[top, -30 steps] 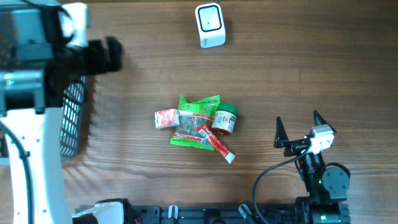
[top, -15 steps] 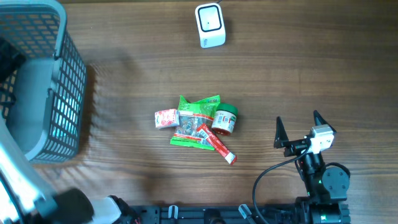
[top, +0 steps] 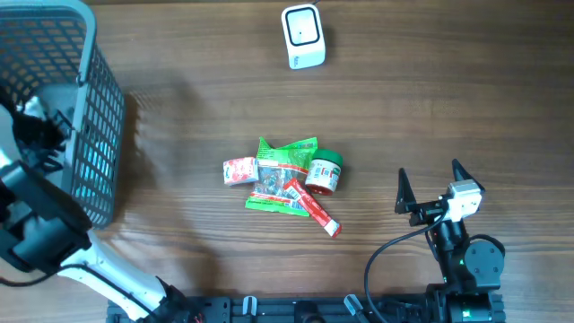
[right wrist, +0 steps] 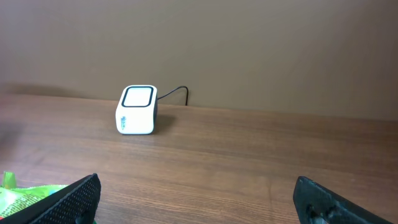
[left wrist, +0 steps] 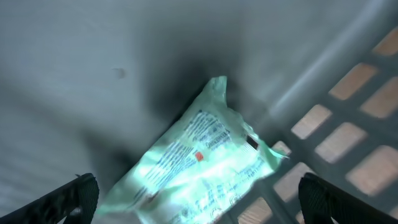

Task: Scan the item barcode
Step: 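Return the left gripper to the basket and grasp the tissue pack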

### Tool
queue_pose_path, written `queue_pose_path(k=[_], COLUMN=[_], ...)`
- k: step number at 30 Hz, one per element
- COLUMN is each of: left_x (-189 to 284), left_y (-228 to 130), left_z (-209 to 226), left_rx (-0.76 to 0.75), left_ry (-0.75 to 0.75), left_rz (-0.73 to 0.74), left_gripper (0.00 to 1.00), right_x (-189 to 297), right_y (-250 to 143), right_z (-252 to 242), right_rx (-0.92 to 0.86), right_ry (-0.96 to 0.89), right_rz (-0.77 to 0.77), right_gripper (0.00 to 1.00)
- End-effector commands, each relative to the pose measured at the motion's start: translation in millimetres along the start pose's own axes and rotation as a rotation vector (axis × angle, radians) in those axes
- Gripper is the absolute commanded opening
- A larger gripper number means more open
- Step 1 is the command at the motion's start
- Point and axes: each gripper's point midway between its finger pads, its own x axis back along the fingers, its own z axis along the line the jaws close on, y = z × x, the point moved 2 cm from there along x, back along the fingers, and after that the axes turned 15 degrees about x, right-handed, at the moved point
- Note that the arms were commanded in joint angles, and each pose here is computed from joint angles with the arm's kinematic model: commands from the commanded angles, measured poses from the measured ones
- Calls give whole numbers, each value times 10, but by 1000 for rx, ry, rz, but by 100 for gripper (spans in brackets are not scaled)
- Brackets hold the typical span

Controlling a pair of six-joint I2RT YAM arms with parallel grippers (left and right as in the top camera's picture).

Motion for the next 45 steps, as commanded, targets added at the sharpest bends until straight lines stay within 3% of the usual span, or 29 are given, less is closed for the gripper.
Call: queue_pose_path(k=[1, 6, 10, 14, 26, 32, 33, 35, 36, 42, 45], left_x=[-280, -586, -736, -736, -728, -716, -716, -718, -715, -485, -375], left_y=[-83, -153, -193, -109, -28, -11, -17, -20, -23, 65, 28], left_z=[14, 99, 172, 358, 427, 487, 488, 474, 447, 153, 144], left_rx=[-43, -34, 14, 86, 142, 183, 184, 183, 184, 73, 46], left_ry=[-34, -29, -9, 114, 156, 171, 172, 162, 145, -9, -1], left_rz=[76, 94, 92, 39, -7, -16, -14, -11, -6, -25, -35], left_gripper=[100, 100, 86, 82, 87, 82, 83, 97, 99, 100, 100], right_x=[2, 2, 2, 2, 2, 2, 2, 2, 2, 2, 2], right_y=[16, 16, 16, 16, 15, 16, 15, 16, 16, 16, 15], right_z=[14, 14, 14, 14, 14, 14, 14, 14, 14, 14, 14], right_rx=[12, 11, 11, 11, 11, 11, 11, 11, 11, 12, 11], right_ry=[11, 11, 11, 11, 11, 11, 11, 11, 11, 11, 11], right_rz=[-9, -9, -9, -9, -9, -9, -9, -9, -9, -9, -9], right_gripper=[100, 100, 100, 100, 100, 100, 100, 100, 100, 100, 100])
